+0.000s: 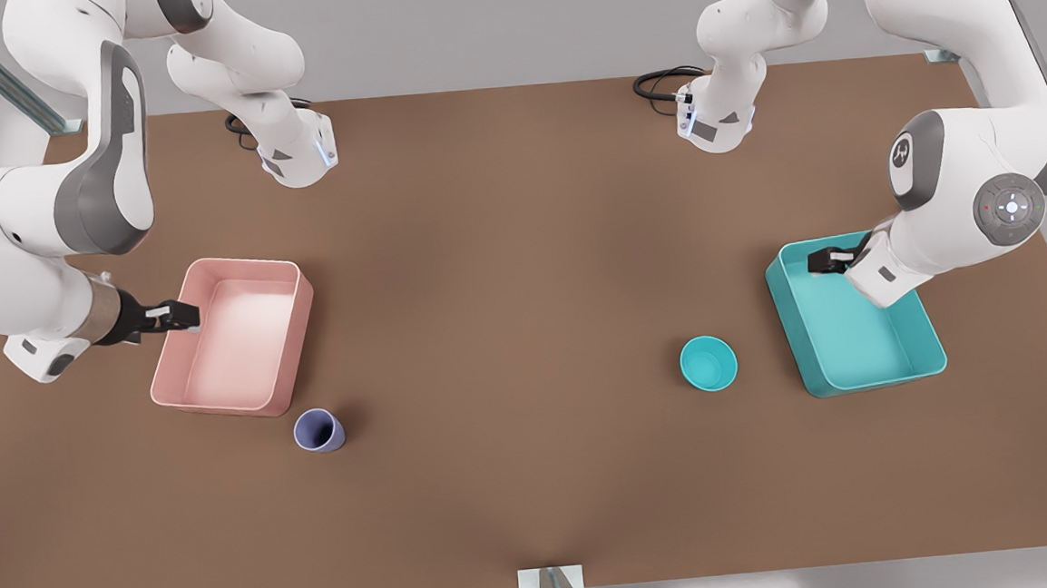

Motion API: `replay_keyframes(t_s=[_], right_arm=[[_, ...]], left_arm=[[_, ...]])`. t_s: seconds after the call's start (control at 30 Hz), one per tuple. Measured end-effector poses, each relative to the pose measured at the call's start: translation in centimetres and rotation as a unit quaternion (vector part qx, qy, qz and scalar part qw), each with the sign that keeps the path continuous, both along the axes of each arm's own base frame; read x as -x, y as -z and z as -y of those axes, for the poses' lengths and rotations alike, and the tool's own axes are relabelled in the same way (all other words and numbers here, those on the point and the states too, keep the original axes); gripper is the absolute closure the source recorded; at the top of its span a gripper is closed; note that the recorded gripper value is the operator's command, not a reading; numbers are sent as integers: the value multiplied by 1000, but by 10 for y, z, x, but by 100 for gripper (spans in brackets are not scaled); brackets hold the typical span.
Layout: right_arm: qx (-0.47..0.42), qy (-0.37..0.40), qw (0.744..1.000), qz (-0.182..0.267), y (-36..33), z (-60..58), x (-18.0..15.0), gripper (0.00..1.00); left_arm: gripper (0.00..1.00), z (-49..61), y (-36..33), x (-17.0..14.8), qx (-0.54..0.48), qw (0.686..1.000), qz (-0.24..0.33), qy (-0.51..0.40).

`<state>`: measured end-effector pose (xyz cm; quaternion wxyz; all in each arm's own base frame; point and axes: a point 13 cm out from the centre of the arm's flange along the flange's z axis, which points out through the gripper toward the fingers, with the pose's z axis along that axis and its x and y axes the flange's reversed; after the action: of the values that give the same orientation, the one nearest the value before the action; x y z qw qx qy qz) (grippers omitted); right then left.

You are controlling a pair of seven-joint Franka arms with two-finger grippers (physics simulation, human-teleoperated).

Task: Put the bowls and cups in different boxes

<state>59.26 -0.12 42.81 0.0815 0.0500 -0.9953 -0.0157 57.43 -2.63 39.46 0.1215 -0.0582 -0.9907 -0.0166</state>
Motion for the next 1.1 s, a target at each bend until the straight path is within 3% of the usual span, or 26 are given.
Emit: replay_keyframes(t_s=[0.1, 0.2, 0.37, 0.47, 0.7, 0.73, 0.83, 0.9, 0.93, 1.1], right_arm=[[-6, -8, 1000, -4, 23, -8, -18, 0], [-12, -33, 999, -4, 99, -43, -76, 0], [-17, -36, 999, 16, 202, -54, -121, 0], [-17, -40, 998, 38, 224, -60, -136, 0], [-12, -56, 998, 32, 273, -75, -130, 0], [-11, -57, 998, 29, 277, -73, -127, 0], [-6, -58, 998, 18, 287, -67, -116, 0], [-5, -58, 998, 13, 295, -64, -113, 0], [-4, -59, 998, 11, 299, -64, -111, 0], [-3, -62, 998, 7, 319, -64, -110, 0]], left_arm=[[0, 17, 19, -4, 1, 1000, -9, 16], [0, 110, 108, -9, -26, 994, -40, 98], [0, 170, 229, -26, -58, 989, -15, 135], [0, 175, 272, -44, -67, 988, 24, 135], [0, 176, 335, -36, -77, 987, 48, 133], [7, 177, 341, -35, -77, 987, 50, 130], [56, 179, 350, -34, -78, 988, 55, 120], [74, 179, 351, -36, -83, 989, 63, 110], [79, 179, 351, -37, -86, 989, 67, 103], [79, 182, 324, -48, -87, 990, 90, 61]])
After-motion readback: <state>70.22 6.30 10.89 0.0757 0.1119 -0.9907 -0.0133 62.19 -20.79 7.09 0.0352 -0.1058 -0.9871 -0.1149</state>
